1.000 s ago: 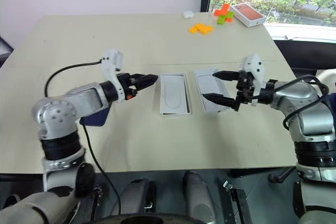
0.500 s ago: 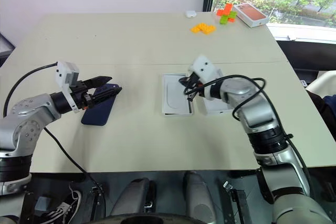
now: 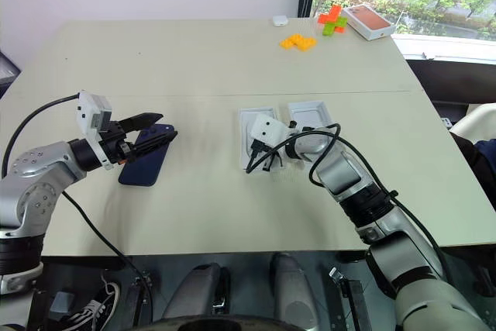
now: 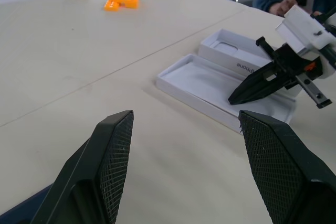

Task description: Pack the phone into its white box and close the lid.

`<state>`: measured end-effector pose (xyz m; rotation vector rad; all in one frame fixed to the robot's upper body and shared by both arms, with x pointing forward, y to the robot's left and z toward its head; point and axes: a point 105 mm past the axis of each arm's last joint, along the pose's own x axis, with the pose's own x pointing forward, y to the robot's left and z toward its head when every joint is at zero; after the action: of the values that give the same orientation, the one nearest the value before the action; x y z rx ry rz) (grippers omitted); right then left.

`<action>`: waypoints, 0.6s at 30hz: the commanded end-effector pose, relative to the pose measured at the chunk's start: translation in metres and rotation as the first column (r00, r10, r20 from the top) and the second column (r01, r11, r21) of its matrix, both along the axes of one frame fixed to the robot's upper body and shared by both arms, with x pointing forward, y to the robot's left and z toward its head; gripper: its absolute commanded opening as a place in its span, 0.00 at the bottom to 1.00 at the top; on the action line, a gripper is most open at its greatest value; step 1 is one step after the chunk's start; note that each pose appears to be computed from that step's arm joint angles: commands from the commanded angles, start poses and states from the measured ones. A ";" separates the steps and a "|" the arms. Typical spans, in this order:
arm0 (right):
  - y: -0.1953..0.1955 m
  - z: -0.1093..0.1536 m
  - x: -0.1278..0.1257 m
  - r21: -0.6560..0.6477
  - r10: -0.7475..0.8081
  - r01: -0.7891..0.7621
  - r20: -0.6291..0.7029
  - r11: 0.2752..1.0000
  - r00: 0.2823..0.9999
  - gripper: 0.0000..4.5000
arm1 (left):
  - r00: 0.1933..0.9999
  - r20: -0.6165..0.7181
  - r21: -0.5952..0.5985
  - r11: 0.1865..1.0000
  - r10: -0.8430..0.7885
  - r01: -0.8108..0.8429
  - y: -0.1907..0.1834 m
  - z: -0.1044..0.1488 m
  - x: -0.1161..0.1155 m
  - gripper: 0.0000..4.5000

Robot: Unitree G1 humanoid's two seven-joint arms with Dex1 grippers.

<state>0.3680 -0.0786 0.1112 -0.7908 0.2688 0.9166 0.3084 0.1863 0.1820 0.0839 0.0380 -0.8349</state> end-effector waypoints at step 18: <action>0.005 -0.003 0.005 -0.139 0.130 -0.116 0.099 0.983 0.986 0.02 | 0.996 0.038 0.031 0.997 0.075 -0.077 0.011 0.007 0.007 0.75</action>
<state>0.3788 -0.0784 0.1113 -1.0051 0.1829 0.9375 0.3143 0.1925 0.1783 0.0996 0.0500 -0.7770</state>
